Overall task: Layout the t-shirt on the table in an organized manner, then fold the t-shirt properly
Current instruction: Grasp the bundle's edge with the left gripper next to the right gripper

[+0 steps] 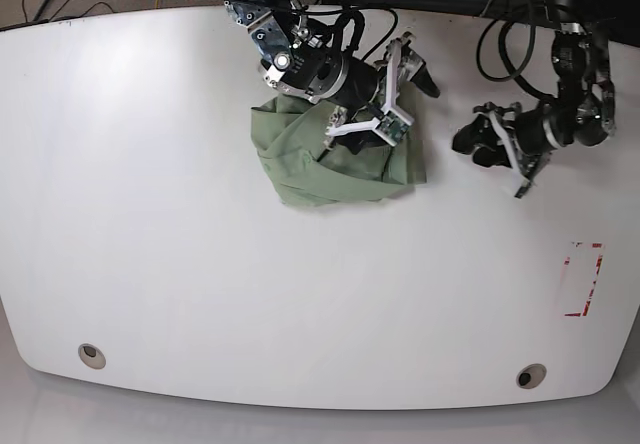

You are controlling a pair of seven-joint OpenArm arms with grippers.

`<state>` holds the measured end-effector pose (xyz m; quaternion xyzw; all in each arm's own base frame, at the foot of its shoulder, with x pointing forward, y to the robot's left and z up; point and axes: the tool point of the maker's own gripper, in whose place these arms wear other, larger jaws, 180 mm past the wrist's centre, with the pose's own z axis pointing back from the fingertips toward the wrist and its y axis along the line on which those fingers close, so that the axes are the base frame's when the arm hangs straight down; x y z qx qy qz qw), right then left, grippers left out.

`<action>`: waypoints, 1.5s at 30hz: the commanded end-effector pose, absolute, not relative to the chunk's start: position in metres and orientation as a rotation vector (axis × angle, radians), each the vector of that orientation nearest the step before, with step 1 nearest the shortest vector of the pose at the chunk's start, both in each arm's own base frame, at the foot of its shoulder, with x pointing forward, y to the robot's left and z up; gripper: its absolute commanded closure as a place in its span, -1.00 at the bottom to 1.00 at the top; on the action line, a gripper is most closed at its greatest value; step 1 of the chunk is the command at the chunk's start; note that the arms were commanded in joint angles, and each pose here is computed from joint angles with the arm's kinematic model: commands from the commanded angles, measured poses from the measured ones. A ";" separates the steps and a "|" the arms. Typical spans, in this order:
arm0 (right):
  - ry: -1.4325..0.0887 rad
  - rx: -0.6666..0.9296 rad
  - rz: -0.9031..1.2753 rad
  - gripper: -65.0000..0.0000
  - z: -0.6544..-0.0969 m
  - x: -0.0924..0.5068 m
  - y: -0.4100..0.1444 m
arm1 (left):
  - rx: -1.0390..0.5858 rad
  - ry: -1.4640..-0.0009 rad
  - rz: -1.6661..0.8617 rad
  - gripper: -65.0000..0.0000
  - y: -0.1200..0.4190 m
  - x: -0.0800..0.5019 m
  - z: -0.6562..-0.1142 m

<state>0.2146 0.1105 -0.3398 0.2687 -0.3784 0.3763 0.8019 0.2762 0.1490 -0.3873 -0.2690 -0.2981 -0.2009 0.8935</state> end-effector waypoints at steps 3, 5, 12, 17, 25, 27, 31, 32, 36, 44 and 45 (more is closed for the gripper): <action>-0.852 0.565 0.796 -0.50 -0.332 0.222 0.104 | -0.620 -0.664 -0.455 0.12 0.122 0.282 -0.379; -0.848 0.558 0.791 -0.50 -0.334 0.222 0.102 | -0.636 -0.658 -0.463 0.12 0.113 0.279 -0.381; -0.832 0.526 0.808 -0.44 -0.343 0.222 0.090 | -0.671 -0.664 -0.449 0.12 0.099 0.280 -0.382; -0.827 0.522 0.810 -0.14 -0.345 0.221 0.088 | -0.680 -0.644 -0.426 0.12 0.101 0.280 -0.389; -0.818 0.539 0.788 0.13 -0.362 0.223 0.090 | -0.684 -0.633 -0.391 0.12 0.107 0.296 -0.394; -0.813 0.546 0.779 0.13 -0.369 0.223 0.090 | -0.685 -0.631 -0.383 0.12 0.108 0.299 -0.396; -0.797 0.550 0.768 0.13 -0.379 0.221 0.089 | -0.687 -0.629 -0.371 0.12 0.109 0.305 -0.397; -0.792 0.550 0.767 0.13 -0.381 0.220 0.089 | -0.692 -0.629 -0.367 0.12 0.108 0.307 -0.397; -0.786 0.549 0.766 0.15 -0.383 0.219 0.089 | -0.704 -0.627 -0.350 0.12 0.105 0.313 -0.399; -0.791 0.550 0.764 0.65 -0.382 0.220 0.089 | -0.742 -0.635 -0.298 0.12 0.098 0.323 -0.404; -0.791 0.550 0.764 0.73 -0.382 0.220 0.089 | -0.745 -0.632 -0.293 0.12 0.097 0.324 -0.405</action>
